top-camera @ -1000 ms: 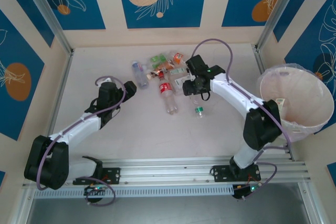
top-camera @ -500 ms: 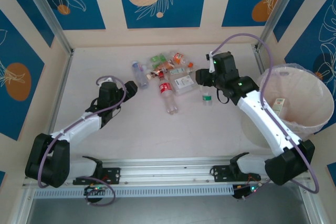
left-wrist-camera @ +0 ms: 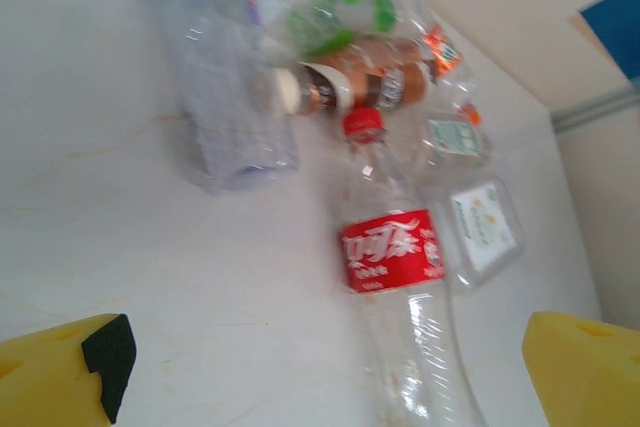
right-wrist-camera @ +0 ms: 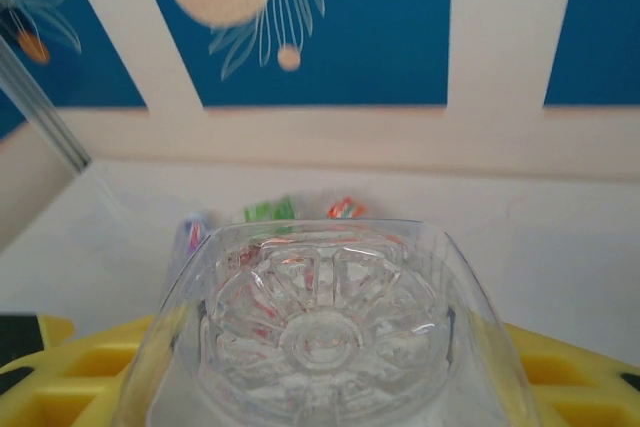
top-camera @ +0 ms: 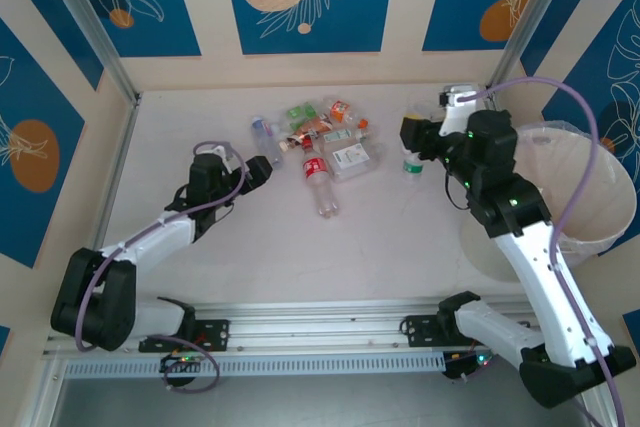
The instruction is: Put the plastic bottles in the bin
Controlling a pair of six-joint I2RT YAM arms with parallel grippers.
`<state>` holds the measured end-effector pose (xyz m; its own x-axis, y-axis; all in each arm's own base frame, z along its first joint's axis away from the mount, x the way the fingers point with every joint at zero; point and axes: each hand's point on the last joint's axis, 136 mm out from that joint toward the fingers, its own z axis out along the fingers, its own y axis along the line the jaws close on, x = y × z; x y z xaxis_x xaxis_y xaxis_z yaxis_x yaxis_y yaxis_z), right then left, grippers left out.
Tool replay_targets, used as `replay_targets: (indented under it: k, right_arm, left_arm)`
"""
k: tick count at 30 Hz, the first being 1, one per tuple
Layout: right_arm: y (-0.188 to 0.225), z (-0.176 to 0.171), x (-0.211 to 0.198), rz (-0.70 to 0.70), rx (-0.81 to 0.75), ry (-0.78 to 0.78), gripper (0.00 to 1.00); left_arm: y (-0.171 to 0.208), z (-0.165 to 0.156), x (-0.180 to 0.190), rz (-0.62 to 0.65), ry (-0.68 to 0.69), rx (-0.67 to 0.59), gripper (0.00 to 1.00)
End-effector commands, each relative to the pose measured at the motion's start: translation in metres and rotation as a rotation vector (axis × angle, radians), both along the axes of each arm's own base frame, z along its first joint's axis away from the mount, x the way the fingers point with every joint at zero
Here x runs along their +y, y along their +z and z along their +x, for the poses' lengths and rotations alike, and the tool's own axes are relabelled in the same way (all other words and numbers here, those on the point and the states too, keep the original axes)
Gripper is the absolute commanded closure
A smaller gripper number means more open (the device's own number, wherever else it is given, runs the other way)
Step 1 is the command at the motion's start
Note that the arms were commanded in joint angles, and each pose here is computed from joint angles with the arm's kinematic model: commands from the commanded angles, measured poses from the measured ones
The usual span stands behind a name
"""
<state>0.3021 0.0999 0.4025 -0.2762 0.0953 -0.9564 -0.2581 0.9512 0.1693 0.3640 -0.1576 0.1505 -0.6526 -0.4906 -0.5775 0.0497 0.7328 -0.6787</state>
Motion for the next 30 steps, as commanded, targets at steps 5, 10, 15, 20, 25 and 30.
replay_targets:
  k: [5,10,15,20,25,30]
  right_arm:
    - [0.089,-0.023,-0.049,-0.008,-0.267,-0.183,1.0]
    - [0.128,-0.051,-0.077,-0.008,-0.397,-0.28,1.0]
    - [0.147,-0.086,-0.122,-0.068,-0.454,-0.492,1.0]
    - [0.129,-0.099,-0.175,-0.218,-0.365,-0.788,1.0]
    - [0.075,-0.078,-0.216,-0.238,-0.125,-0.956,1.0]
    - [0.048,-0.087,-0.246,-0.095,-0.048,-1.053,0.95]
  left_arm:
    - [0.051,-0.008,-0.072,-0.011,-0.348,-0.174,0.0]
    - [0.051,-0.009,-0.085,0.034,-0.343,-0.187,0.0]
    - [0.044,-0.009,-0.09,0.038,-0.334,-0.17,0.0]
    - [0.041,-0.008,-0.091,0.048,-0.331,-0.167,0.0]
    - [0.041,-0.005,-0.093,0.036,-0.333,-0.164,0.0]
    - [0.039,-0.005,-0.093,0.043,-0.33,-0.156,0.0]
